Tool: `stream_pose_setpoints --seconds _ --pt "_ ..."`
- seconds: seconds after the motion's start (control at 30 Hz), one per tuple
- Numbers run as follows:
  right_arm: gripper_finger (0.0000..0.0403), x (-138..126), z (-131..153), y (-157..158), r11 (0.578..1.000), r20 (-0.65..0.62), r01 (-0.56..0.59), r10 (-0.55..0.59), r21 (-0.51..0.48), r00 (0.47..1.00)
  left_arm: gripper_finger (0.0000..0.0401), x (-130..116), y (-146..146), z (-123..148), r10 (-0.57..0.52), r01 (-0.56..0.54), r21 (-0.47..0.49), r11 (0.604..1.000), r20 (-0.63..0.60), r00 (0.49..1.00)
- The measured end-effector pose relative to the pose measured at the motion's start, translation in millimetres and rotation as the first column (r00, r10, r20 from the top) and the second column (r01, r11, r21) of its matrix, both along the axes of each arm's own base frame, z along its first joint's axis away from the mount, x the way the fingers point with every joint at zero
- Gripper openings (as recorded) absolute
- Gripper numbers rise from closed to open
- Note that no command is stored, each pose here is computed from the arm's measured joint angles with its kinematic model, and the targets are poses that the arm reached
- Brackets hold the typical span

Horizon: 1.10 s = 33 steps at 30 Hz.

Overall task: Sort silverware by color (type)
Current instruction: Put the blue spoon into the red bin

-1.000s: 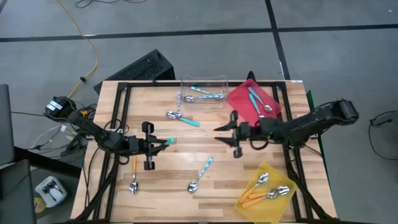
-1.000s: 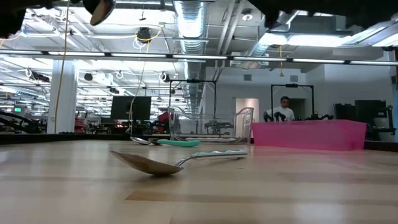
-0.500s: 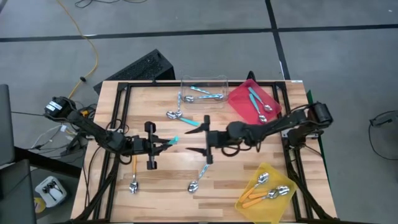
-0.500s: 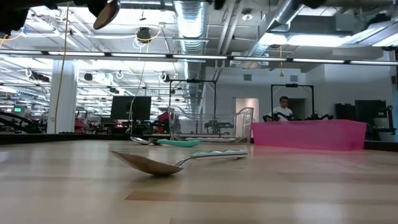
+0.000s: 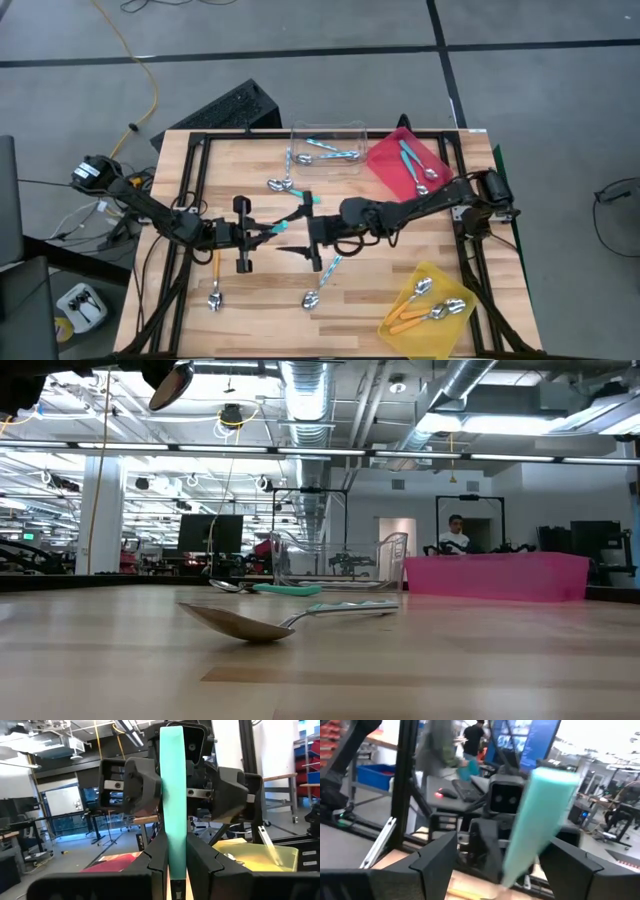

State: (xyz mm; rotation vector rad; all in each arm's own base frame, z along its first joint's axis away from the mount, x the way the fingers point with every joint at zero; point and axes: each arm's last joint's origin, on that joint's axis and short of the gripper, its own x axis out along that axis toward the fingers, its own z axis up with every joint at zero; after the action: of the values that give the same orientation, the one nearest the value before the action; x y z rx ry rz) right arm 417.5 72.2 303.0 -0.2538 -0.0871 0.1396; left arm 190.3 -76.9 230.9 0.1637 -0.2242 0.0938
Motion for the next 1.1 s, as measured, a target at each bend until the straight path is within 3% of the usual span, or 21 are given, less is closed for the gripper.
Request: stream_pose_setpoints --seconds 0.23,0.4,0.83,1.1 --pt "0.0290 8.3 1.1 -0.5 1.000 0.005 0.005 -0.005 -0.006 1.000 0.0028 0.1 0.0 -0.4 0.001 -0.001 0.003 1.000 -0.004 1.000" --pt "0.0264 7.6 1.3 0.2 1.000 -0.005 0.003 -0.003 -0.003 1.000 0.0028 0.2 0.1 -0.9 0.007 -0.007 0.009 1.000 -0.009 1.000" --pt "0.0090 8.4 -0.7 -10.1 0.997 -0.050 0.030 -0.026 0.068 0.998 0.0028 0.0 0.2 -1.0 0.011 -0.011 0.021 1.000 -0.009 1.000" --pt "0.0091 8.5 -1.9 -10.5 0.996 -0.065 0.031 -0.025 0.085 0.998 0.0039 0.1 0.2 -1.1 0.010 -0.010 0.019 1.000 -0.010 1.000"
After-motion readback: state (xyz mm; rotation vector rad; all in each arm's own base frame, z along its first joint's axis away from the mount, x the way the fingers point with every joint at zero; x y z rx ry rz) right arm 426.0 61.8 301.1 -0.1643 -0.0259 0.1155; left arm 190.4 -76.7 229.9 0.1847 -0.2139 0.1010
